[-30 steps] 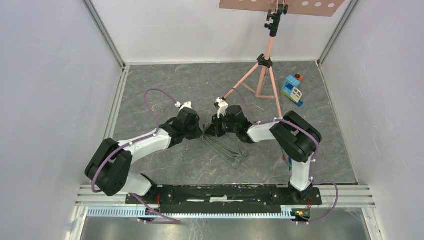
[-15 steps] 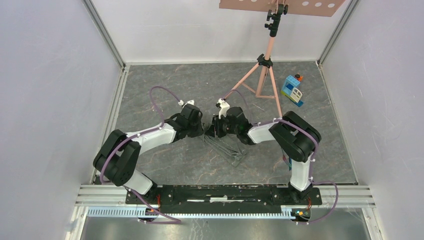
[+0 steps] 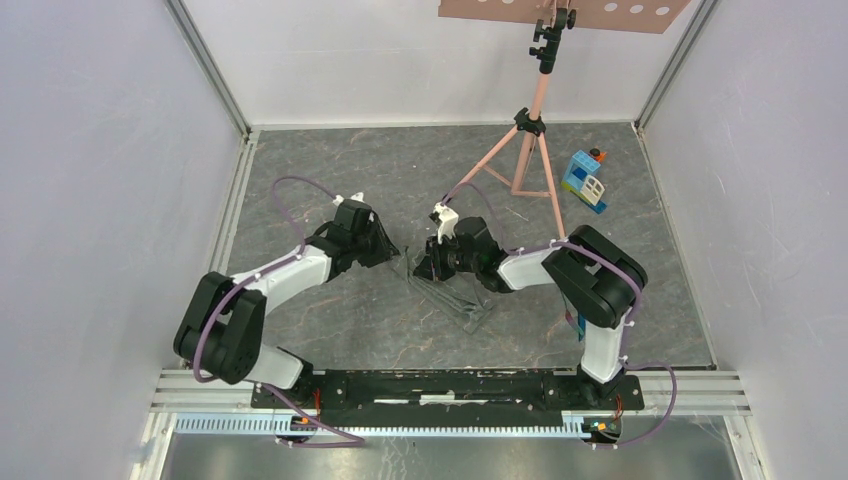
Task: Fold the napkin into a case and place the utensils inside
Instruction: Stuff the top corner of the smaller-rectangle-folded napkin into the folded napkin.
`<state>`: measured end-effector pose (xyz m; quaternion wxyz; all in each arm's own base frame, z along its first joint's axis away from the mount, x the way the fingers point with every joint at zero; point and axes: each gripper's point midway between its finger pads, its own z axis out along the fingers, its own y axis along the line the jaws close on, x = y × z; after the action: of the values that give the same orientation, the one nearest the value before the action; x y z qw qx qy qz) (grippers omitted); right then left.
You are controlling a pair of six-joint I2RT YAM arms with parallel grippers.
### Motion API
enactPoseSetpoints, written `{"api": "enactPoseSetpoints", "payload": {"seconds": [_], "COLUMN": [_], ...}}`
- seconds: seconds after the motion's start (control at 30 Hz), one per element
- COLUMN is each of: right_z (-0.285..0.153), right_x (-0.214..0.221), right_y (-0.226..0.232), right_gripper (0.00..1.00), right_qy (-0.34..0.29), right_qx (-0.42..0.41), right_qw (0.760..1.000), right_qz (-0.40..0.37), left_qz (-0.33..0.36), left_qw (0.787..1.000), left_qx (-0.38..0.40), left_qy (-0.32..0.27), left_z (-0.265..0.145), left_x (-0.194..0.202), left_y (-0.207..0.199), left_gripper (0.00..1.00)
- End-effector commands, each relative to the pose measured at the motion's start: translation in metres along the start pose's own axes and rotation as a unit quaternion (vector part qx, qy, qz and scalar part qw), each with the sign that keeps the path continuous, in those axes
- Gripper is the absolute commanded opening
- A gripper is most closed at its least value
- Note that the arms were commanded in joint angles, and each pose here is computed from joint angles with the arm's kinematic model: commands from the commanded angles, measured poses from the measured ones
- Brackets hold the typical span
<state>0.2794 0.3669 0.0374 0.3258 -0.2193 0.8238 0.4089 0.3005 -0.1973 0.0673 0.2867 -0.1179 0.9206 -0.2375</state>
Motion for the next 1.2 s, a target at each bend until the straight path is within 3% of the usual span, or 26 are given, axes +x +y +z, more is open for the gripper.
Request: {"api": "enactPoseSetpoints", "payload": {"seconds": [0.0,0.13,0.27,0.4,0.57,0.97,1.1,1.17], "right_z": [0.010,0.010,0.003,-0.003,0.007,0.030,0.019,0.013], "right_x": [0.013,0.027,0.019,-0.009,-0.026,0.017,-0.004,-0.018], "right_y": [0.002,-0.005,0.000,0.009,0.008,0.001,0.004,0.002], "right_gripper": [0.23,0.16,0.11,0.12,0.18,0.08,0.10,0.17], "right_qy": [0.010,0.023,0.022,-0.003,-0.016,0.015,-0.004,-0.020], "right_qx": [-0.005,0.014,0.015,0.010,0.002,0.000,0.001,-0.003], "right_qw": [1.000,0.999,0.999,0.999,0.999,1.000,1.000,1.000], "right_qz": [-0.012,-0.023,-0.041,-0.048,-0.034,0.003,0.001,0.014], "left_qz": [-0.014,-0.024,-0.024,-0.012,-0.006,-0.010,-0.003,-0.003], "left_qw": [0.999,0.997,0.999,0.999,0.999,0.999,1.000,1.000], "left_qx": [0.045,0.062,0.026,-0.008,0.009,0.008,-0.003,-0.003], "left_qy": [0.022,0.036,0.042,0.044,0.030,0.034,0.029,0.021], "left_z": [0.012,0.027,0.035,0.033,0.015,0.013,0.008,0.004], "left_x": [0.001,0.006,0.009,0.008,0.001,0.005,0.002,-0.004], "left_y": [-0.014,-0.018,-0.004,0.006,-0.003,-0.001,0.005,0.006], "left_gripper": [0.31,0.29,0.27,0.27,0.31,0.32,0.33,0.38]}}
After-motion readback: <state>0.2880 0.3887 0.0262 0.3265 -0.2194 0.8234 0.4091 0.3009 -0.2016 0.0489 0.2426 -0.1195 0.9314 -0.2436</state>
